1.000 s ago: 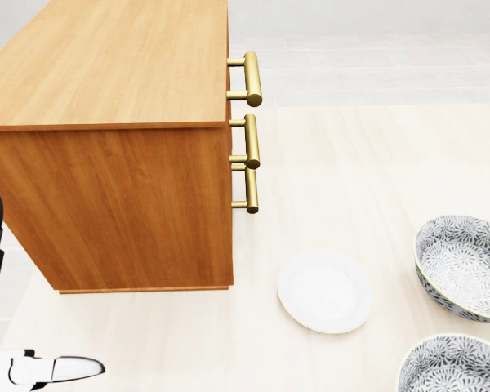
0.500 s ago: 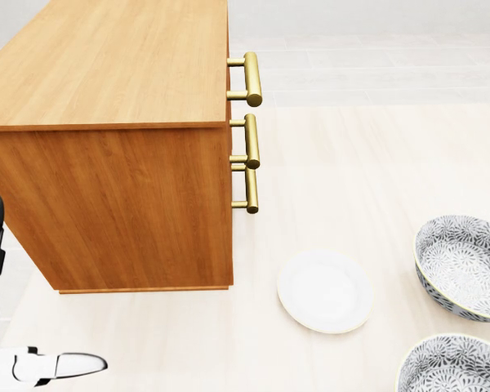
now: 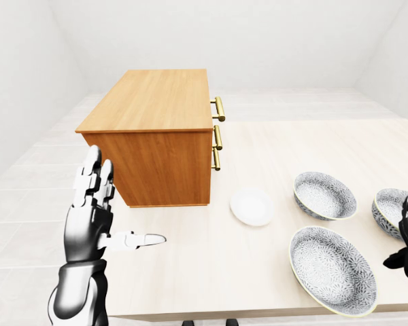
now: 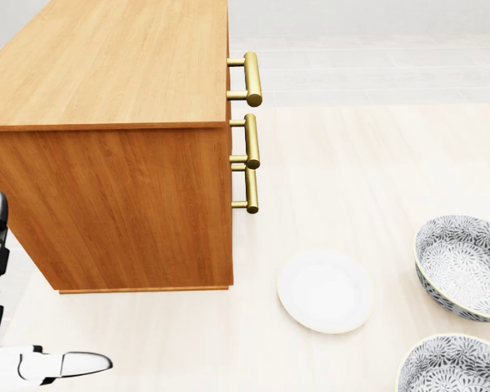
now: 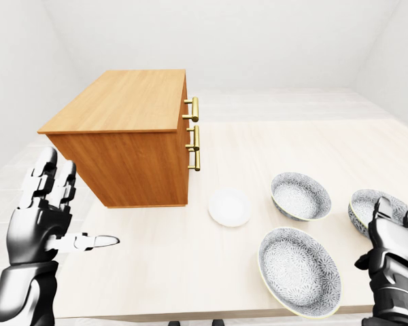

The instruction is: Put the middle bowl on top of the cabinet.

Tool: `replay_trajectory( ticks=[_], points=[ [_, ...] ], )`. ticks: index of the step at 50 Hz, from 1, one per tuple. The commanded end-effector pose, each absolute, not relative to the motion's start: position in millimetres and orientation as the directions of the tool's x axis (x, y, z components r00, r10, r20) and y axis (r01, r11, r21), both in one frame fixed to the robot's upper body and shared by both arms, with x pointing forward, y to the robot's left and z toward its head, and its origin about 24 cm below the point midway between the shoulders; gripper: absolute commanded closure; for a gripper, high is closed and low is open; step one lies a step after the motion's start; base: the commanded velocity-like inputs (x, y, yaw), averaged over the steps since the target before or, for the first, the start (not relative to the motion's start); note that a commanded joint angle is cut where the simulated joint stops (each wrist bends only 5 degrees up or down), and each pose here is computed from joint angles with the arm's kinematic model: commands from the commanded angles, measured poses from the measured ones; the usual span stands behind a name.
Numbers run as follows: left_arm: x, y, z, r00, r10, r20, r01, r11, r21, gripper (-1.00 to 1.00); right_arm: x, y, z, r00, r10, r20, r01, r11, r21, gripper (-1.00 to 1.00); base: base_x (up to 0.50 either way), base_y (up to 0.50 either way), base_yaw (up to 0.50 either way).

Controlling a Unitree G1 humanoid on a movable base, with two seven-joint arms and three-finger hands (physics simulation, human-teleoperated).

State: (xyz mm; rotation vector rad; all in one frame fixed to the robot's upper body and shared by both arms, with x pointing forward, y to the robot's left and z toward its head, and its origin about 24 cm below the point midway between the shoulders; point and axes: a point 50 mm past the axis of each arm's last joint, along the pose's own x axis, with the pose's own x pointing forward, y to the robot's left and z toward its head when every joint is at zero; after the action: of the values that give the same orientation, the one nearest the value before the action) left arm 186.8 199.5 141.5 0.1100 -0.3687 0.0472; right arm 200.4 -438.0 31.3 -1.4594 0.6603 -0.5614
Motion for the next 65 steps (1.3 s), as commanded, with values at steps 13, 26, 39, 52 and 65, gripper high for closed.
replay_trajectory(
  ticks=[13, 26, 39, 52, 65],
  points=[
    [187, 200, 141, 0.934, 0.029, 0.357, -0.072, 0.992, 0.107, -1.00, 196, -440, 26, 0.672, -0.736, -0.079, -0.042, 0.068, -0.997, -1.00, 0.00, 0.00, 0.00],
    [188, 200, 142, 0.932, 0.030, 0.361, -0.075, 0.991, 0.111, -1.00, 200, -438, 26, 0.673, -0.735, -0.082, -0.037, 0.077, -0.996, -1.00, 0.00, 0.00, 0.00],
    [189, 200, 138, 0.939, 0.032, 0.343, -0.073, 0.991, 0.109, -1.00, 204, -434, 24, 0.673, -0.734, -0.091, -0.033, 0.093, -0.995, -1.00, 0.00, 0.00, 0.00],
    [188, 200, 141, 0.933, 0.032, 0.358, -0.077, 0.991, 0.113, -1.00, 199, -438, 23, 0.641, -0.760, -0.109, -0.013, 0.131, -0.991, -1.00, 0.00, 0.00, 0.00],
    [177, 201, 158, 0.905, 0.032, 0.425, -0.096, 0.987, 0.132, -1.00, 192, -438, 16, 0.627, -0.770, -0.123, -0.017, 0.144, -0.989, -1.00, 0.00, 0.00, 0.00]
  ],
)
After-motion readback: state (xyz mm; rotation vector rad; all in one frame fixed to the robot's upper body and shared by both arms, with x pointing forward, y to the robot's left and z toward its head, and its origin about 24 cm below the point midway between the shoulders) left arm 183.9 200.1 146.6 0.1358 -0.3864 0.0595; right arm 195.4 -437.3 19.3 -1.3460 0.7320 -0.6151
